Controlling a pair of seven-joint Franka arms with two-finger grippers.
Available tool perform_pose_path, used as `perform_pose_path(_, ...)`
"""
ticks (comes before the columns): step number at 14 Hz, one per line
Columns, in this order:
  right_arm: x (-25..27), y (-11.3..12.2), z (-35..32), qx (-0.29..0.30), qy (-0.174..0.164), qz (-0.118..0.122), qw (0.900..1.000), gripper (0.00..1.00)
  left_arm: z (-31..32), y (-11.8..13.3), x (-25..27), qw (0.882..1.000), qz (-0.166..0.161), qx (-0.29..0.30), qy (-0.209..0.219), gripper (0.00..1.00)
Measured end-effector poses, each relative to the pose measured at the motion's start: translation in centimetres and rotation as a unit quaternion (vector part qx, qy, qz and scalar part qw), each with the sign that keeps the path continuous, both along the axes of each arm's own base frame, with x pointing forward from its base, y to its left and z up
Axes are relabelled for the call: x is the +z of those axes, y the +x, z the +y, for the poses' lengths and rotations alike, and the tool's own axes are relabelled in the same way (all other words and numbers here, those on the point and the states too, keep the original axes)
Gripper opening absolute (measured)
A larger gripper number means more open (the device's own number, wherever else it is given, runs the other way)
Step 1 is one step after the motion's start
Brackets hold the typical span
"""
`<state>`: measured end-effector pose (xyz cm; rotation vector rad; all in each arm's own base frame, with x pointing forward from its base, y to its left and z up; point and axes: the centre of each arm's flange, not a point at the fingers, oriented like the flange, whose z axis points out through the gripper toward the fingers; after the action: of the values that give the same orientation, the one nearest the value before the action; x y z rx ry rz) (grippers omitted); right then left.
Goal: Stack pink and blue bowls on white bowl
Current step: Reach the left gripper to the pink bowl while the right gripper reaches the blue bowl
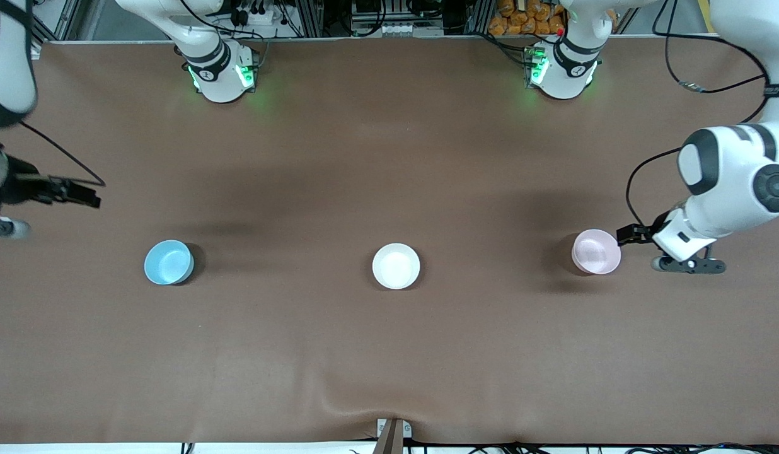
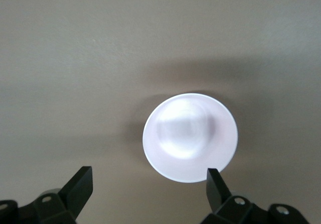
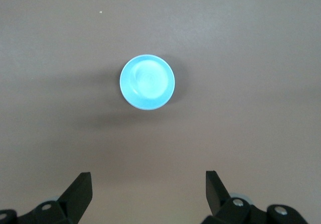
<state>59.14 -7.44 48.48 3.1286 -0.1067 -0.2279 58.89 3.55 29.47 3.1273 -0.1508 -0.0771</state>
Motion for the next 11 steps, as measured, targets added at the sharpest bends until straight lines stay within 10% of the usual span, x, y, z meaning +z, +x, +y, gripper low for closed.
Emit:
perform_pose_path(4,-5.5,2.5,0.3,0.013,-0.002,0.002,1.000,1.00,1.2,-0.1,-3.8,1.000,0.002,-0.012,-0.002,0.89)
perform_pose_path(11,-9.0,3.9,0.2,0.035,-0.001,0.000,0.999,1.00,0.5,-0.1,-7.5,1.000,0.008,-0.018,-0.005,0.44)
